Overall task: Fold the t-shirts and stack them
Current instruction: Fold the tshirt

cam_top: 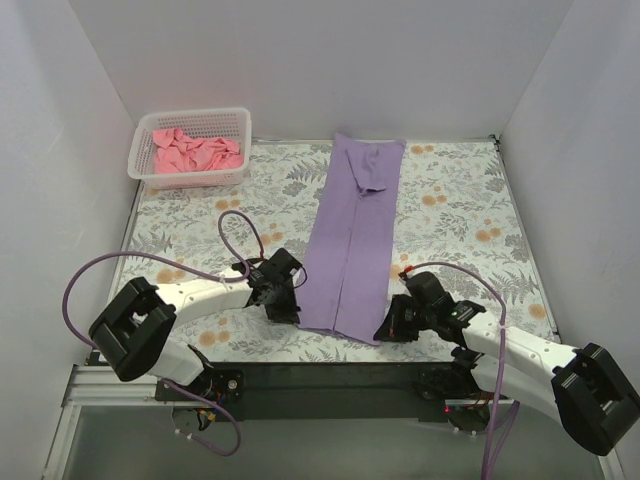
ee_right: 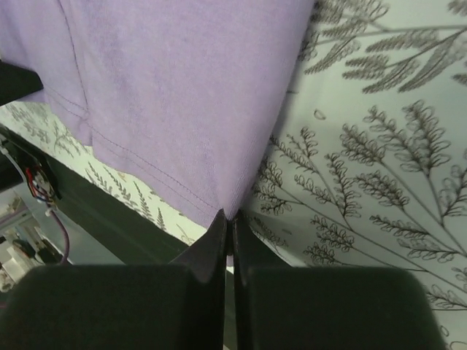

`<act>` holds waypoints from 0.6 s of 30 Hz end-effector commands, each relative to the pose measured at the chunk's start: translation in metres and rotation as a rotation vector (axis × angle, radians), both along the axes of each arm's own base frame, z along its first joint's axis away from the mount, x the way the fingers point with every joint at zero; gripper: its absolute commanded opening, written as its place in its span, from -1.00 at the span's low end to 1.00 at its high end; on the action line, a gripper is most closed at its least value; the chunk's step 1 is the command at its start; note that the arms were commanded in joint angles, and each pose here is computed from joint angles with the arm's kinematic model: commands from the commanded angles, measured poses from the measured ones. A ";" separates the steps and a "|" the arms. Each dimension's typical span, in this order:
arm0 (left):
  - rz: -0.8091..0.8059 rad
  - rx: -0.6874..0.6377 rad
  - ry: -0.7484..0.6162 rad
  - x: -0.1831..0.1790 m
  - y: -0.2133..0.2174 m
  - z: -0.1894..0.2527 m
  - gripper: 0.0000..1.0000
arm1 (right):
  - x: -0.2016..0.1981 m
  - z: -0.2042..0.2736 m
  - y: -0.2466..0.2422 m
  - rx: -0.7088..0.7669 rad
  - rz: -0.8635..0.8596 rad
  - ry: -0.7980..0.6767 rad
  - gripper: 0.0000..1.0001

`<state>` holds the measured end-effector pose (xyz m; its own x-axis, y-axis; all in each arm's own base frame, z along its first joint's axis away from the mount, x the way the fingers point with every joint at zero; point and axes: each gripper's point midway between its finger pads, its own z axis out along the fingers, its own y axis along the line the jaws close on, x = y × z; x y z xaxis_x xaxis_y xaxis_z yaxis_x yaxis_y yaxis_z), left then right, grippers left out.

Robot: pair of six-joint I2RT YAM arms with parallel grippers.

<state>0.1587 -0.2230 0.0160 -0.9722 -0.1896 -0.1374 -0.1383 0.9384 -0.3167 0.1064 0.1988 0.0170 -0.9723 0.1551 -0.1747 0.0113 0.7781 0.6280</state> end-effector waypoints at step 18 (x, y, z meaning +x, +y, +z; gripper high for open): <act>0.013 -0.083 -0.140 0.028 -0.024 0.085 -1.00 | 0.034 0.074 -0.007 -0.228 0.158 -0.162 -0.97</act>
